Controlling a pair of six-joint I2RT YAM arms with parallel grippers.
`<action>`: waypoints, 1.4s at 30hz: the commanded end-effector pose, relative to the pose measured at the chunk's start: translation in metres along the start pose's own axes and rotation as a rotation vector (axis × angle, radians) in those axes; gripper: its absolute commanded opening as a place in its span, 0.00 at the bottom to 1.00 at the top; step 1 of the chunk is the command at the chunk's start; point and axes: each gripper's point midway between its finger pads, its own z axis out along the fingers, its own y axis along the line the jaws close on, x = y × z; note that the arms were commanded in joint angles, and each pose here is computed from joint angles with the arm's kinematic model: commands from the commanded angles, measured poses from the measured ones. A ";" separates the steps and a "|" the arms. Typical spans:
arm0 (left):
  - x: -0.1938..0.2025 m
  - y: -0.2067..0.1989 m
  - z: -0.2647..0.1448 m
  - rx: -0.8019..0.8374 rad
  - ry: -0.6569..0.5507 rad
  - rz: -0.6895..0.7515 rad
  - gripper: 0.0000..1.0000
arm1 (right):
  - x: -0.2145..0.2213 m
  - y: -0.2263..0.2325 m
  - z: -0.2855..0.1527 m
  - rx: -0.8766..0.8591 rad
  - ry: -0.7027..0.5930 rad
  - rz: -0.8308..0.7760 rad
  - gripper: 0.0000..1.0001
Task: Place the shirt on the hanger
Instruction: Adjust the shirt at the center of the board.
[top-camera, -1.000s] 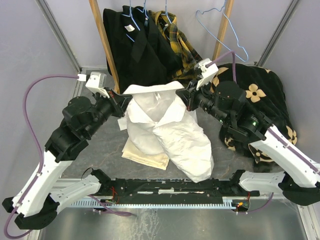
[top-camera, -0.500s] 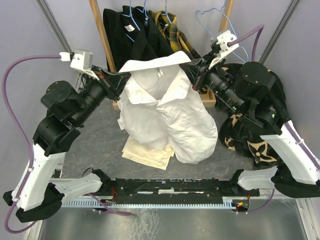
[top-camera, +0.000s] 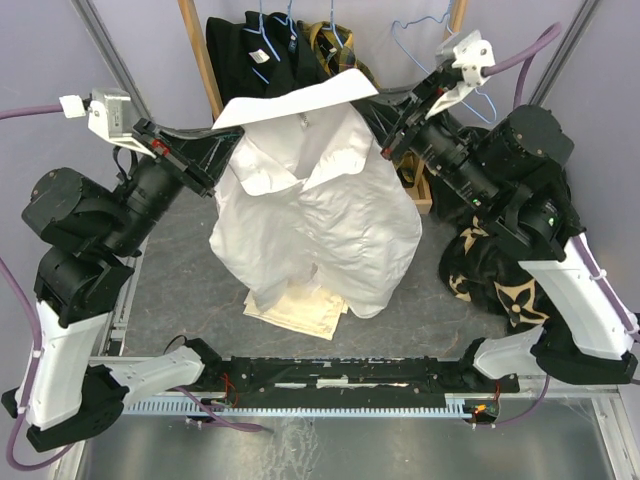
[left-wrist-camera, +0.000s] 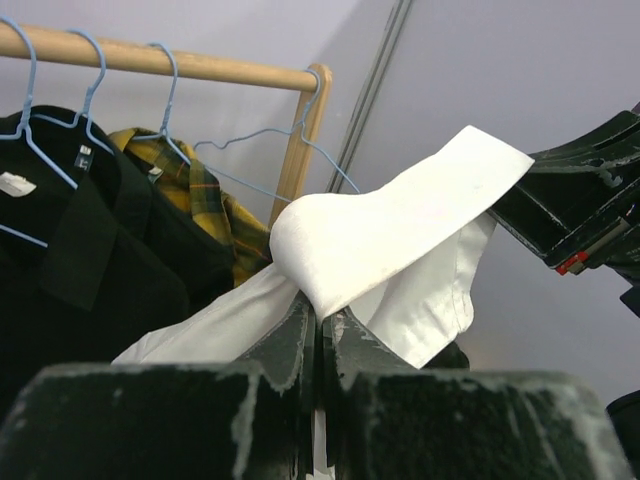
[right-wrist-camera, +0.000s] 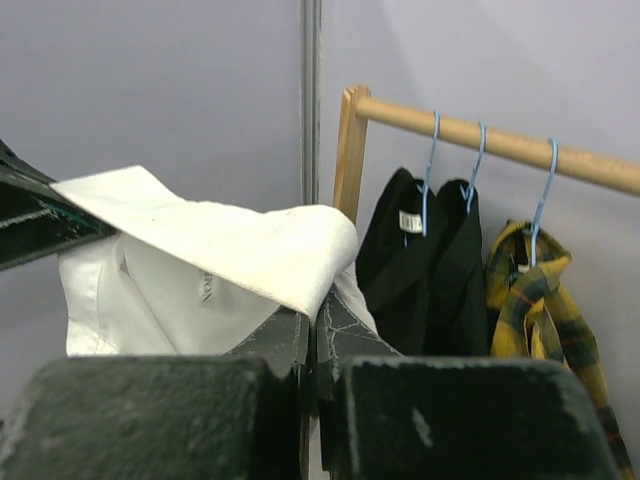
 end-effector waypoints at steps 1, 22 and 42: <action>-0.077 -0.007 -0.022 -0.011 -0.241 0.010 0.03 | -0.113 -0.026 -0.029 0.093 -0.316 0.003 0.00; -0.118 -0.039 0.026 0.109 -0.329 0.006 0.03 | -0.196 -0.041 -0.085 0.141 -0.503 -0.081 0.00; 0.084 0.042 0.005 -0.125 0.137 0.006 0.03 | 0.037 -0.050 -0.083 0.221 0.056 -0.038 0.00</action>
